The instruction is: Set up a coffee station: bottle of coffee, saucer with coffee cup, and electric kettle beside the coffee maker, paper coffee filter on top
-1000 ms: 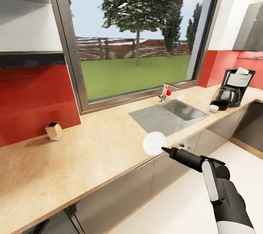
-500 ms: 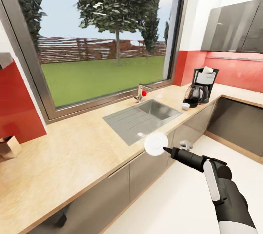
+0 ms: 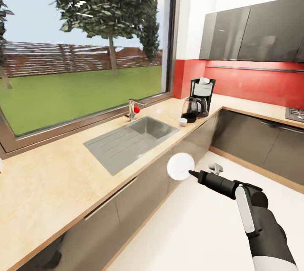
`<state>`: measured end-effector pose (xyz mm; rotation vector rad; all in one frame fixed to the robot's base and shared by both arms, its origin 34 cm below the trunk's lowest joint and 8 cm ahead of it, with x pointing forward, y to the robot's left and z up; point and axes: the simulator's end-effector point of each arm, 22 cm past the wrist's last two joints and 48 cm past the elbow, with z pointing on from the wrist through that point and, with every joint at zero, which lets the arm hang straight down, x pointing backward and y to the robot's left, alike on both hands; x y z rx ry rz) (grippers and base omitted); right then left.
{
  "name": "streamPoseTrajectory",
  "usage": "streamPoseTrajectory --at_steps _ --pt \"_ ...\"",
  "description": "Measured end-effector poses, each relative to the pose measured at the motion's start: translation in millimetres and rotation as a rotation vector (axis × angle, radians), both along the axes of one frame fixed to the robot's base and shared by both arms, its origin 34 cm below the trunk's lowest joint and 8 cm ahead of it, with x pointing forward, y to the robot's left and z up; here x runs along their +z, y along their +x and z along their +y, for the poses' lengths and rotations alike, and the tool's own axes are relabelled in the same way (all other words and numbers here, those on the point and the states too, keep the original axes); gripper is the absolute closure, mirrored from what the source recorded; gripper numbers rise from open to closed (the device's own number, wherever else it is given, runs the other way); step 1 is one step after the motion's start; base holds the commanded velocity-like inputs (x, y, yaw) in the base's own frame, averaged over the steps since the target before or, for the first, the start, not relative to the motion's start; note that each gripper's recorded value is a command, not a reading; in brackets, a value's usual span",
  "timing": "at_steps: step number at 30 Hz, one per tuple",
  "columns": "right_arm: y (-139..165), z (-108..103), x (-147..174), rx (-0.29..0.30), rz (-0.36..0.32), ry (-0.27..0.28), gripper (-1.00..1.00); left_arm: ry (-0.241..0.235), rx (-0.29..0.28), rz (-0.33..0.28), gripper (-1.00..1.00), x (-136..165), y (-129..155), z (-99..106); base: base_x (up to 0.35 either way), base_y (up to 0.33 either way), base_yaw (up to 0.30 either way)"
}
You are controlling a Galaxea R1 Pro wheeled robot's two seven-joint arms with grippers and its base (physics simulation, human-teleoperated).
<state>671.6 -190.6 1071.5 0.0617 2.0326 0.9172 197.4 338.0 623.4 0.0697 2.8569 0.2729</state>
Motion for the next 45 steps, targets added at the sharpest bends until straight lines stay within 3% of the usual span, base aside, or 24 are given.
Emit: streamPoseTrajectory --at_steps 10,13,18,45 --pt "0 -6 2 -0.004 -0.004 -0.011 1.00 0.016 0.022 0.007 -1.00 1 -4 10 0.145 -0.269 -0.300" --pt "0 -7 2 -0.004 -0.005 -0.013 1.00 0.069 0.099 0.026 -1.00 3 -18 31 0.213 -0.218 -0.300" --pt "0 -7 3 -0.004 -0.007 -0.013 1.00 0.142 0.134 0.035 -1.00 8 -24 49 0.228 -0.205 -0.300" --pt "-1 -7 5 -0.004 -0.008 -0.013 1.00 0.145 0.132 0.038 -1.00 8 -24 47 0.292 -0.114 -0.300"
